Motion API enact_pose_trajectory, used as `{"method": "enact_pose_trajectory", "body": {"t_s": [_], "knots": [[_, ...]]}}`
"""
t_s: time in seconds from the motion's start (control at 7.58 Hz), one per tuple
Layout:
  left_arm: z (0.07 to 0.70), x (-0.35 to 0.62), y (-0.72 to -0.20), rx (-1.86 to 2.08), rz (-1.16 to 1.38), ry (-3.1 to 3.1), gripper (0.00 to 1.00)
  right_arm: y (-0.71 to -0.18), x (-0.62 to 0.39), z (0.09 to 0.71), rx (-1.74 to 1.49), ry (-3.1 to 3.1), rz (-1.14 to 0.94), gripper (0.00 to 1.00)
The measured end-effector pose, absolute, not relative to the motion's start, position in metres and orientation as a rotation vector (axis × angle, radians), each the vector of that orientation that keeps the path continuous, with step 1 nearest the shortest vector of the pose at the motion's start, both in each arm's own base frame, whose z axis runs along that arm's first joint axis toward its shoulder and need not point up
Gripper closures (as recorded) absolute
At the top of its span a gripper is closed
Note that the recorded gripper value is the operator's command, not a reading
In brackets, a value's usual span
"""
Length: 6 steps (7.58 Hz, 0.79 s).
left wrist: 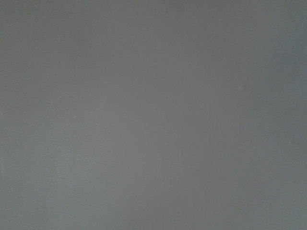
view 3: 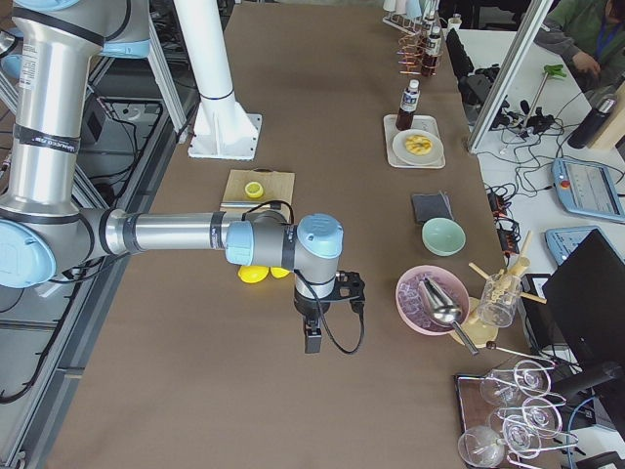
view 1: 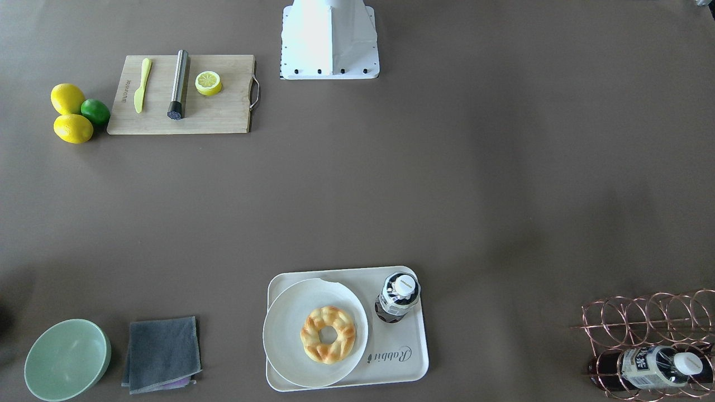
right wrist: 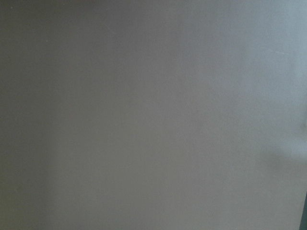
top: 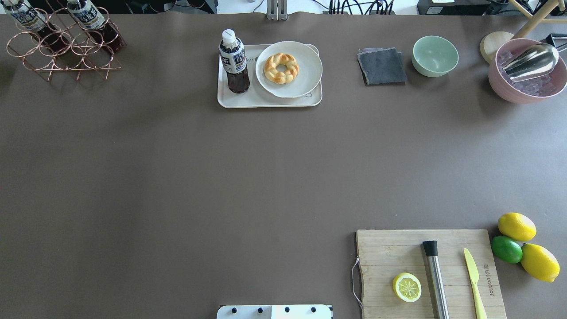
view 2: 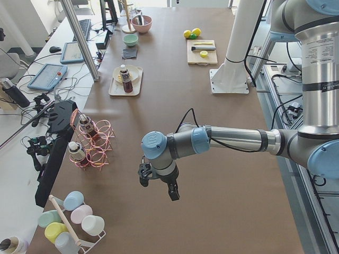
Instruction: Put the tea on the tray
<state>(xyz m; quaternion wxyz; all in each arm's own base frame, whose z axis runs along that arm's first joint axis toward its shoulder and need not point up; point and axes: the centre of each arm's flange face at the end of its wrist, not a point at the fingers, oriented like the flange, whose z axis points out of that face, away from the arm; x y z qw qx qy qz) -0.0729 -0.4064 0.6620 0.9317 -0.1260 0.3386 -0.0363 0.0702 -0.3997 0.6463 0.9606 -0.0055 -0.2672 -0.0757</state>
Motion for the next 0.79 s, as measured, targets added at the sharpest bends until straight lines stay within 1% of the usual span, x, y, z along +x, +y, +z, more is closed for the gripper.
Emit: {"method": "enact_pose_trajectory", "body": {"t_s": [0.79], "knots": [[0.6621,-0.0729,-0.4062,-0.258,-0.074,0.693,0.02,-0.3999,0.0701,0.6420,-0.003,-0.543,-0.157,0.00]]}}
